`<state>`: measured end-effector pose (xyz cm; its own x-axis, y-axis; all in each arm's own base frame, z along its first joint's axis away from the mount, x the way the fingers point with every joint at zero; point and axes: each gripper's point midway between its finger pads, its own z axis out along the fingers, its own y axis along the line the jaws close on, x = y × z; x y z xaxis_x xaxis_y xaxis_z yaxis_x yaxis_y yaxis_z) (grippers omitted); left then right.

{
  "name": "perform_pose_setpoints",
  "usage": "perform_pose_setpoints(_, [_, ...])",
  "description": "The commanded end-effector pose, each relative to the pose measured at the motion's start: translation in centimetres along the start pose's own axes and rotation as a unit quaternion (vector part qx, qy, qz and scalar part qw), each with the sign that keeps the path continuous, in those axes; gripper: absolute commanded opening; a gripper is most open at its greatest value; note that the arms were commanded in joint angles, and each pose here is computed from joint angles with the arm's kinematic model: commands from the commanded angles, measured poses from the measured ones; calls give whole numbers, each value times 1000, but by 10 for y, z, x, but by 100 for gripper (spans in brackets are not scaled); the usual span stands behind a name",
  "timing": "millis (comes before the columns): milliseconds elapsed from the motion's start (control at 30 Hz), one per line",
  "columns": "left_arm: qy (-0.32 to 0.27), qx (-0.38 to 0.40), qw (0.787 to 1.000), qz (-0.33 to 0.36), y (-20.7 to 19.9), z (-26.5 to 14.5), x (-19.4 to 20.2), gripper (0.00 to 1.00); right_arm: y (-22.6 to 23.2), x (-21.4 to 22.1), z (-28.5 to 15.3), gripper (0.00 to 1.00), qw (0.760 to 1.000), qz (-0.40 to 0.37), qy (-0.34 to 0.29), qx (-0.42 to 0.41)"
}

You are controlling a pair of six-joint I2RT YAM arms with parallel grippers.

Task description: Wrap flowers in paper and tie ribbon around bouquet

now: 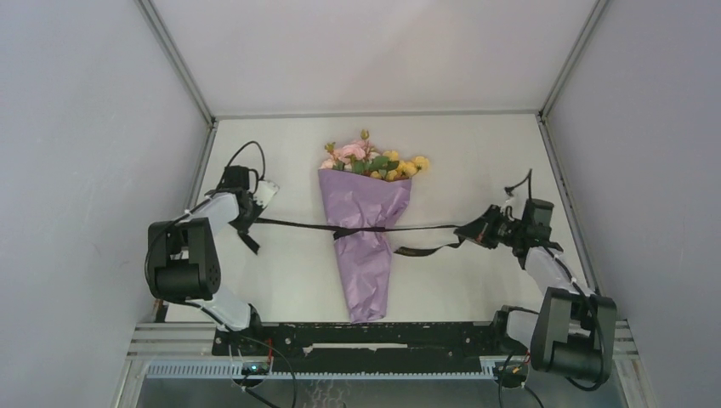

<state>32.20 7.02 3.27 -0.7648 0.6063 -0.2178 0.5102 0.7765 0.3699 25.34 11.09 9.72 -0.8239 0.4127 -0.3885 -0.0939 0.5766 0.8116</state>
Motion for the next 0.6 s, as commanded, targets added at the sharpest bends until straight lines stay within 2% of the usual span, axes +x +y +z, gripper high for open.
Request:
perform_pose_setpoints(0, [34,-88,995,-28,45,-7,38,0,-14,-25,-21,0,995,47,-83,9])
perform_pose_setpoints(167, [71,-130,988,-34,65,-7,73,0,-52,-32,-47,0,978,121,-167,23])
perform_pose_setpoints(367, [96,-148,983,-52,79,-9,100,0,-92,-36,-74,0,953,172,-244,59])
perform_pose_setpoints(567, [110,-164,978,-67,92,-13,119,0,-106,-44,-91,0,937,185,-285,77])
